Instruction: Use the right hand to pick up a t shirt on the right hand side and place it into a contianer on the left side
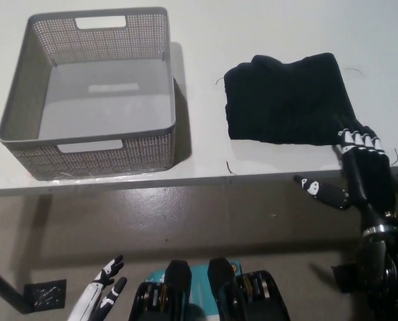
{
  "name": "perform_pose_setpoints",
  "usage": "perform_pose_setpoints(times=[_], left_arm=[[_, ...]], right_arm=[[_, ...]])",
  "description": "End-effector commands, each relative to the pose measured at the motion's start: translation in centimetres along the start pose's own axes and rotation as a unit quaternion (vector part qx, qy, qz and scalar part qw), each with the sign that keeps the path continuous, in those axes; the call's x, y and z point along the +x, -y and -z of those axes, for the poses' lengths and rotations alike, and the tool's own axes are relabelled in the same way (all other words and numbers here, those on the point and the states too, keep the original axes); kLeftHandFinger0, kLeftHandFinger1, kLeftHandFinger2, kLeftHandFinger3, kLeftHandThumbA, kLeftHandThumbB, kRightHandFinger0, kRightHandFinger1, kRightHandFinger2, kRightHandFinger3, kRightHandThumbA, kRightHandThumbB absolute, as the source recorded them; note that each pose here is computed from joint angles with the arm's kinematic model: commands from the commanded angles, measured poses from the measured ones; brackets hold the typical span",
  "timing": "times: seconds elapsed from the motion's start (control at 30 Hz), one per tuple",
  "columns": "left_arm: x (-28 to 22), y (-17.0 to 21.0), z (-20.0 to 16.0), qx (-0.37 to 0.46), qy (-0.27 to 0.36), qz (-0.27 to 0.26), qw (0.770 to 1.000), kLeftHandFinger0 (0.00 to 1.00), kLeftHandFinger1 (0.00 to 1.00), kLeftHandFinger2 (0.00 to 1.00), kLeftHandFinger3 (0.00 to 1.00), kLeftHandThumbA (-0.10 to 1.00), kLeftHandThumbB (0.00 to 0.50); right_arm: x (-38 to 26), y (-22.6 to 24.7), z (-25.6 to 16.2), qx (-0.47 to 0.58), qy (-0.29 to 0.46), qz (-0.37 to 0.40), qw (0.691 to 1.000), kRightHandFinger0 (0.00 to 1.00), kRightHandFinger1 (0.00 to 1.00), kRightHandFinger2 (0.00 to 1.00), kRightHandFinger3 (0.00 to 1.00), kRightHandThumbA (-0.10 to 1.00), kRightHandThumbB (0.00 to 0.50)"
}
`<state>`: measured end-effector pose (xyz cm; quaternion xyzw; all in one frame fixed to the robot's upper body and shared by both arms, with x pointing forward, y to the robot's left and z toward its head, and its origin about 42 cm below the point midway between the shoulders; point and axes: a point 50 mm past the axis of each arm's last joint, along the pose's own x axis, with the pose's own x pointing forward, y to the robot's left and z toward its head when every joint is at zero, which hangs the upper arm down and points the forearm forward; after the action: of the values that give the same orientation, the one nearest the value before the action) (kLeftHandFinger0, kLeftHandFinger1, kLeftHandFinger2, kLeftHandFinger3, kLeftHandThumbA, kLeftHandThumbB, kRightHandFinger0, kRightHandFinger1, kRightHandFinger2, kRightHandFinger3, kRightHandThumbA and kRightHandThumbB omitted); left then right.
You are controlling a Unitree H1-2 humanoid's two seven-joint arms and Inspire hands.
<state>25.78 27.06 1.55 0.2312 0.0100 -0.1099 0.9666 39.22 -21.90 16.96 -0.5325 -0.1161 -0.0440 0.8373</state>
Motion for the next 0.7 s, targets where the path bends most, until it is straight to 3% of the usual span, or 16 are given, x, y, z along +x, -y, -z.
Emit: perform_pose_setpoints(times=[0.0, 0.1, 0.33, 0.67], left_arm=[[0.6, -0.6, -0.8, 0.008, 0.026, 0.002, 1.0, 1.0, 1.0, 1.0, 1.0, 1.0, 0.423], [0.5, -0.5, -0.9, 0.01, 0.027, 0.001, 1.0, 1.0, 1.0, 1.0, 1.0, 1.0, 0.42], [0.2, -0.3, -0.8, 0.011, 0.022, 0.005, 1.0, 1.0, 1.0, 1.0, 1.0, 1.0, 0.411], [0.0, -0.3, -0.7, 0.018, 0.024, 0.009, 0.999, 1.0, 1.0, 1.0, 1.0, 1.0, 0.416]], right_arm=[[2.4, 0.8, -0.9, -0.015, -0.002, -0.002, 1.0, 1.0, 1.0, 1.0, 1.0, 0.92, 0.495], [2.9, 0.7, -1.0, -0.021, -0.003, -0.007, 1.0, 1.0, 1.0, 1.0, 1.0, 0.91, 0.487], [3.7, 0.2, -1.2, -0.03, 0.002, -0.02, 0.999, 1.0, 1.0, 1.0, 1.0, 1.0, 0.5], [3.8, -0.1, -2.5, -0.04, 0.02, -0.025, 0.999, 1.0, 1.0, 1.0, 1.0, 1.0, 0.5]])
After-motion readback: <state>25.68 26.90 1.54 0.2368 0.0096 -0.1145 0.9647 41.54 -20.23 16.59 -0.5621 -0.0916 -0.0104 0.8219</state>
